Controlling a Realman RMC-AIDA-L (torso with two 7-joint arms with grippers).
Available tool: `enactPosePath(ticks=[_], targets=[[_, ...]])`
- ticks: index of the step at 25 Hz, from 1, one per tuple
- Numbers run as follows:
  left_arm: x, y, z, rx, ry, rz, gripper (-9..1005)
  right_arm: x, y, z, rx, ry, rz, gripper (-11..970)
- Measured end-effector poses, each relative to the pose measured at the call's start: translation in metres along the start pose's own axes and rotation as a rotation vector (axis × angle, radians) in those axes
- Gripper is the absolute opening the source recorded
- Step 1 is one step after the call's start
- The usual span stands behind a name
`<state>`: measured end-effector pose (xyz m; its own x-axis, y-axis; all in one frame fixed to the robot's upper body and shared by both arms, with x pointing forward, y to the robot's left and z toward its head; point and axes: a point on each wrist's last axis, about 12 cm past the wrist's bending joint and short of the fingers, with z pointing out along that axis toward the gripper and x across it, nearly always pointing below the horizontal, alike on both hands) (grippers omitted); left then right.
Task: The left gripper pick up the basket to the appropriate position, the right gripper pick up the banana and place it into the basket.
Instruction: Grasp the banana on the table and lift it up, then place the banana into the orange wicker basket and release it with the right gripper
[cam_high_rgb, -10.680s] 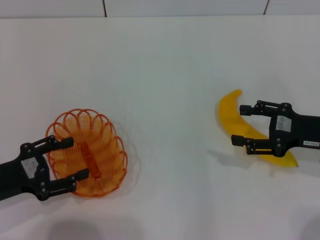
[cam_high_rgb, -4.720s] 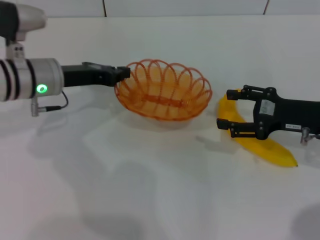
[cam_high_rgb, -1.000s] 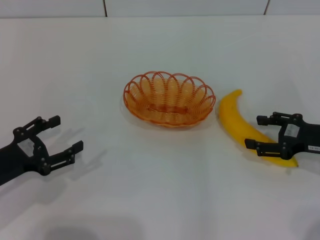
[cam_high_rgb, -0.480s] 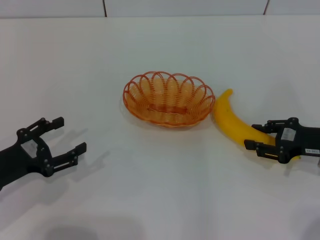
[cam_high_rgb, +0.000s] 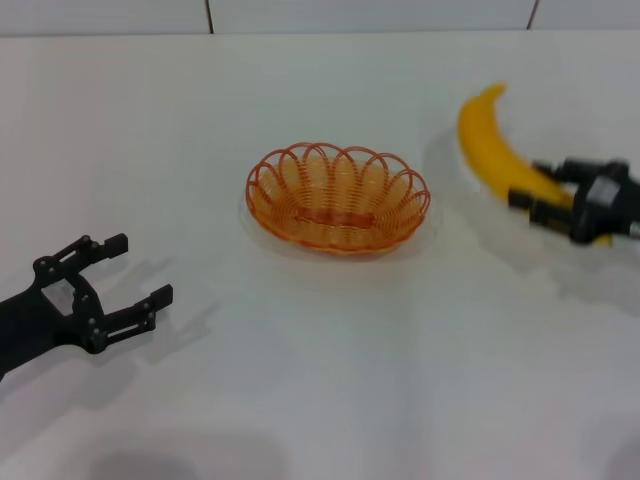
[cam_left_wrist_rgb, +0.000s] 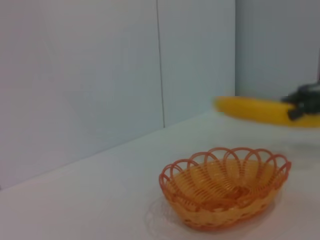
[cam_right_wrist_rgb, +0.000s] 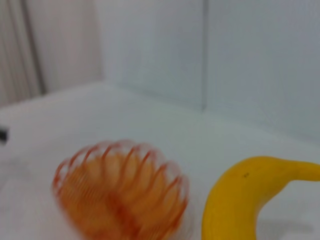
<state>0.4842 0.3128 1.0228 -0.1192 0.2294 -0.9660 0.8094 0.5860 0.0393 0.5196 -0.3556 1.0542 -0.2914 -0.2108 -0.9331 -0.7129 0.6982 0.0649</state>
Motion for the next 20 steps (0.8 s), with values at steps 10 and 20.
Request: enactPosePath(ticks=[10, 20], targets=[[-0.002, 0.002, 0.011, 0.005, 0.007, 0.002, 876, -0.052, 0.030, 0.074, -0.166, -0.258, -0.180, 489], [-0.011, 0.001, 0.036, 0.063, 0.000, 0.020, 877, -0.047, 0.057, 0.115, -0.272, -0.159, -0.303, 494]])
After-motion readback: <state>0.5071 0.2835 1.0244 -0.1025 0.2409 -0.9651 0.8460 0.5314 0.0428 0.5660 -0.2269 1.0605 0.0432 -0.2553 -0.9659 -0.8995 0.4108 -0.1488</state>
